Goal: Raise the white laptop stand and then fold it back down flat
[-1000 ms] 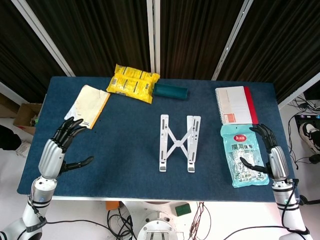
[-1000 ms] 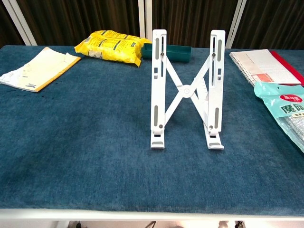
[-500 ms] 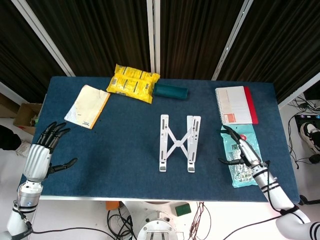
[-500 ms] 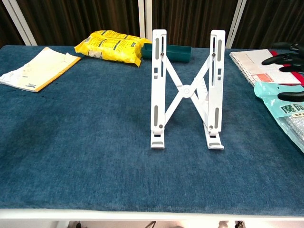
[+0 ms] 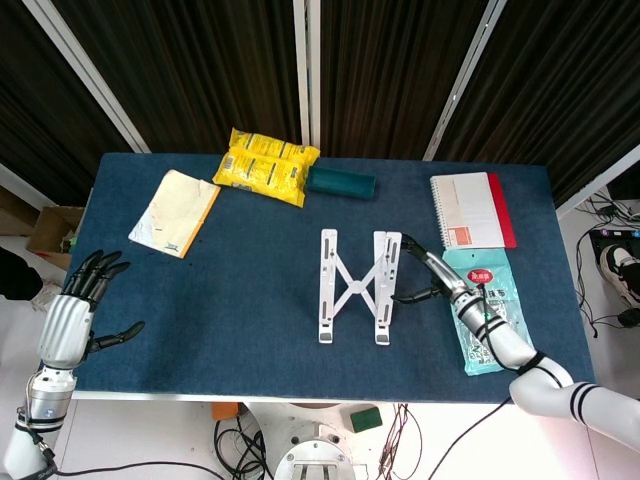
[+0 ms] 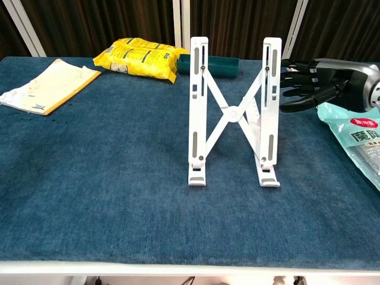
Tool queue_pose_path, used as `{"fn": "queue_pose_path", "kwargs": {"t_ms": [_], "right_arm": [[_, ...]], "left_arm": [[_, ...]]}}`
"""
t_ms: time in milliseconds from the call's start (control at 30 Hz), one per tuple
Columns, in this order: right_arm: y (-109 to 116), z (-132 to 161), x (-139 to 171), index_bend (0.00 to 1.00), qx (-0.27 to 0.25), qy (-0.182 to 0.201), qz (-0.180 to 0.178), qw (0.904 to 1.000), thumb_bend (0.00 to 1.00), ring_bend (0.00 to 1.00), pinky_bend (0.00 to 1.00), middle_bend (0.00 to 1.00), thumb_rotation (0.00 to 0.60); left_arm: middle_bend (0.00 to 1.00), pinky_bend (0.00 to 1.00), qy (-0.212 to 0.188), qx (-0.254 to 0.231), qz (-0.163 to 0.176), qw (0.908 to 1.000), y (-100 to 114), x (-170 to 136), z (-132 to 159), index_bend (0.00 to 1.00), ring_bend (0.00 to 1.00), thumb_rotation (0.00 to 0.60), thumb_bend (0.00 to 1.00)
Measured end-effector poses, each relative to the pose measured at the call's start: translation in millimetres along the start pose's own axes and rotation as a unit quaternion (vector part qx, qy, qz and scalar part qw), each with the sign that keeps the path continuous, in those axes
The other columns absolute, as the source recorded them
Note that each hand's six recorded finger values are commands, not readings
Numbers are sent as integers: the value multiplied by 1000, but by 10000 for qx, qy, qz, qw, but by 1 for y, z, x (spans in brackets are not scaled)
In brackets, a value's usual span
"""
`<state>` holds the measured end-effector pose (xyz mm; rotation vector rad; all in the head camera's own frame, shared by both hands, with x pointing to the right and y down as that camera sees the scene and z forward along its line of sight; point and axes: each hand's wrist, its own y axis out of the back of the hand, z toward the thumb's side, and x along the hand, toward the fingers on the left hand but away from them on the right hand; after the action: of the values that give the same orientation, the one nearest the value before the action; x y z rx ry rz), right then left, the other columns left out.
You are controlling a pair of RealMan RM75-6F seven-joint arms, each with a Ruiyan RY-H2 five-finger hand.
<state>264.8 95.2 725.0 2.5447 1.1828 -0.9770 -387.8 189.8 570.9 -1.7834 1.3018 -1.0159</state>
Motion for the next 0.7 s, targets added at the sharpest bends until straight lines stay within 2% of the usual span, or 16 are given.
{"fn": "queue_pose_path", "kwargs": {"t_ms": [200,433,500,700], "right_arm": [[-44,12,-17,9,-221,116,482,9985,0,0,0,135,600],[-96,32,-18,9,-481,328,1192,9912,0,0,0,138,600],[-103,37,-14,9,-514,427,1305,9892,0,0,0,140,600],[-102,47,-2,9,-700,625,1353,9863,0,0,0,144,600]], "left_arm": [[109,163,42,10,30,10000,3,-3,-3,185,50,600,124],[109,163,101,25,60,9999,8,-9,-9,186,50,600,124],[109,163,104,9,19,9999,9,-10,-11,186,50,600,124],[109,164,27,31,-282,9996,4,-6,-13,186,50,600,124]]}}
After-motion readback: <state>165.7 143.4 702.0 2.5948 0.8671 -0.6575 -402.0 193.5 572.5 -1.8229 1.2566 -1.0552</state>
